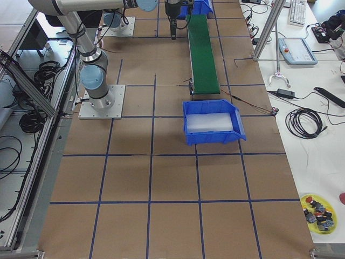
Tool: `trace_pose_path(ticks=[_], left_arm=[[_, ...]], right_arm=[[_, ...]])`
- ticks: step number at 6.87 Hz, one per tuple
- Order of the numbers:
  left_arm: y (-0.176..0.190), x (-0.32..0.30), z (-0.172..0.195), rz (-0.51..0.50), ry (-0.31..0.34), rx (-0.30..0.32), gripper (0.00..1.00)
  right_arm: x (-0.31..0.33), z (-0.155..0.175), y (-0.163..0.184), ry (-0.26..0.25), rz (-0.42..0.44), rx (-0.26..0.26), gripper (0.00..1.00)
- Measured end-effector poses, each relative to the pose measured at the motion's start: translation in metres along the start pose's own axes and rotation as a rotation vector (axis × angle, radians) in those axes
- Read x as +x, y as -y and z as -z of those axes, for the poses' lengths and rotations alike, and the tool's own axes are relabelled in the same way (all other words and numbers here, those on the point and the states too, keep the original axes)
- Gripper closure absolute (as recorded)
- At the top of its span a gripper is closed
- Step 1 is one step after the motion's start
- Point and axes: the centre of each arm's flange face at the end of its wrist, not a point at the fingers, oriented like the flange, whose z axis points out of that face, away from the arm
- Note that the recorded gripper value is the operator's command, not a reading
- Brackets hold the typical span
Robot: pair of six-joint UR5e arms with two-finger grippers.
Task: Transport two buttons from left to right
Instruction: 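Move the left gripper over the blue bin and lower toward the yellow button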
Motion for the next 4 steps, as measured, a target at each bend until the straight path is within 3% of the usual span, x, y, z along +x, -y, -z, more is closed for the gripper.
trace_pose_path(ticks=[4], left_arm=[[-0.009,-0.208,-0.014,-0.009,-0.009,-0.028,0.00]], right_arm=[[0.000,-0.011,0.000,-0.005,0.000,-0.039,0.00]])
